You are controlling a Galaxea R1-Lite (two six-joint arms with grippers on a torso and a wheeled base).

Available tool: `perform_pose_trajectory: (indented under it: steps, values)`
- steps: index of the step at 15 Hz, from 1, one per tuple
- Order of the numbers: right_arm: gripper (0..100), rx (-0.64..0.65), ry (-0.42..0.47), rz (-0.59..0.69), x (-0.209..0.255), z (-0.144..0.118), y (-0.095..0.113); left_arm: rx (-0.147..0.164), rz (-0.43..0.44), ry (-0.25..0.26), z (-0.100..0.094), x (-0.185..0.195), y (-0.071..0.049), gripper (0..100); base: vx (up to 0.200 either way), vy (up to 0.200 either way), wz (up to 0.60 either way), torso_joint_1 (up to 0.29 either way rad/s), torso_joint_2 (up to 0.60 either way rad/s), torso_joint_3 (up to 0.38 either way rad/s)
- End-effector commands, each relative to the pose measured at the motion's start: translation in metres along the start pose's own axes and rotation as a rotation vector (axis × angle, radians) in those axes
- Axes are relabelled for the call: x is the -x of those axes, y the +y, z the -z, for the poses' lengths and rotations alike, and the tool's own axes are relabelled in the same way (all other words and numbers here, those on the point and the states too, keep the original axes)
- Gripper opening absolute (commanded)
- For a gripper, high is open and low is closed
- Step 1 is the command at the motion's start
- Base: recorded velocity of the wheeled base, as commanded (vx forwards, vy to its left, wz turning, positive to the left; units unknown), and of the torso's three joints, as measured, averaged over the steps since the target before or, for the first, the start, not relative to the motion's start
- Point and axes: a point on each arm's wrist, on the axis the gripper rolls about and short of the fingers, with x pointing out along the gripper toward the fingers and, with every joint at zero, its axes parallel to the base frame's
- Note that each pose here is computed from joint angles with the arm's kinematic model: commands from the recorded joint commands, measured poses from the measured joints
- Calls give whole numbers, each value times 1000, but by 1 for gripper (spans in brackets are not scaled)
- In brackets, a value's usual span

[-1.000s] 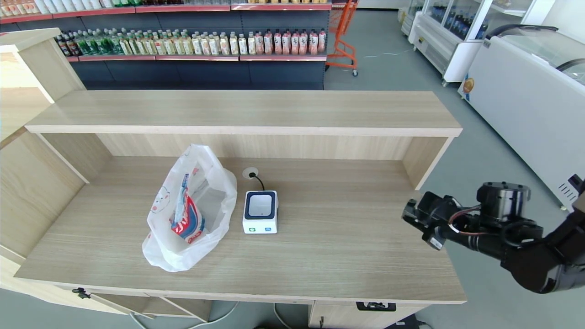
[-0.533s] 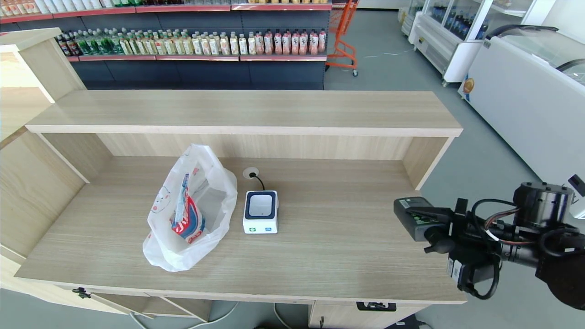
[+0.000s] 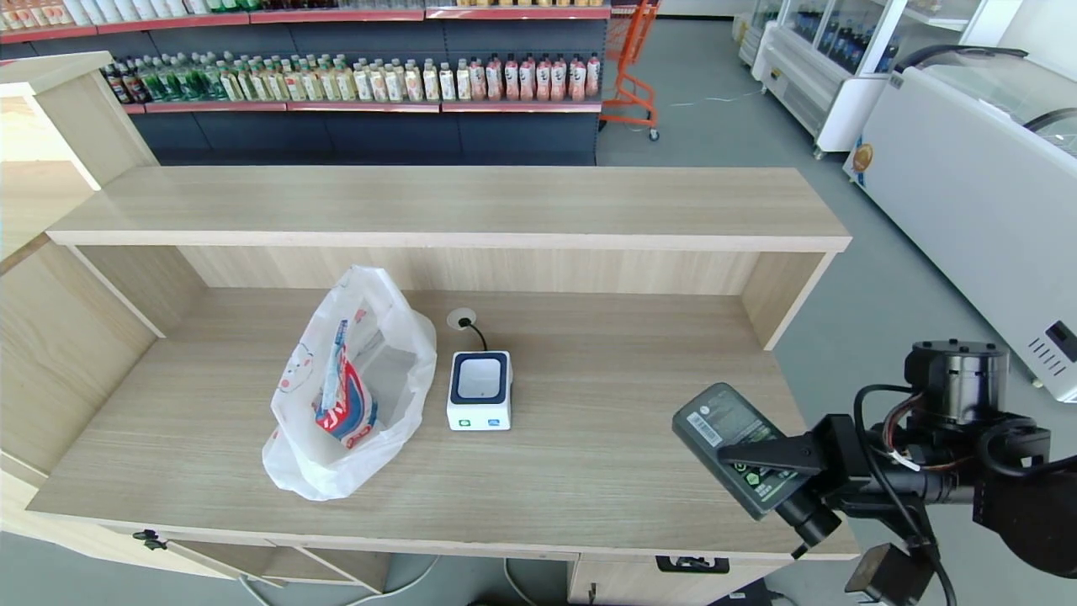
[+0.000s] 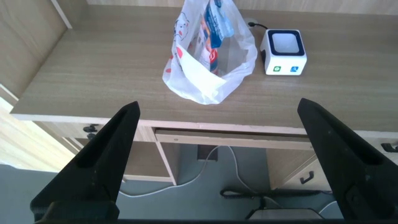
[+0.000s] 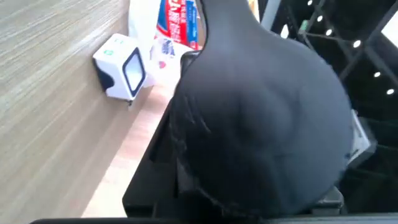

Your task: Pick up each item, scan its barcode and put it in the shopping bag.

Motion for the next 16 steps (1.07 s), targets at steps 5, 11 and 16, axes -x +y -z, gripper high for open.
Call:
perform_pose_trajectory:
  steps: [5,11,16]
  values:
    - [0,161,-122,165,-11,-3,-16,0,0,-1,0,0,0,100,0,0,0,0,0,0]
    - [0,242,-209,244,-32,-16,-37,0,0,-1,0,0,0,100,0,0,0,0,0,0]
    - [0,258,-210,250,-30,-19,-43,0,0,-1,0,0,0,100,0,0,0,0,0,0]
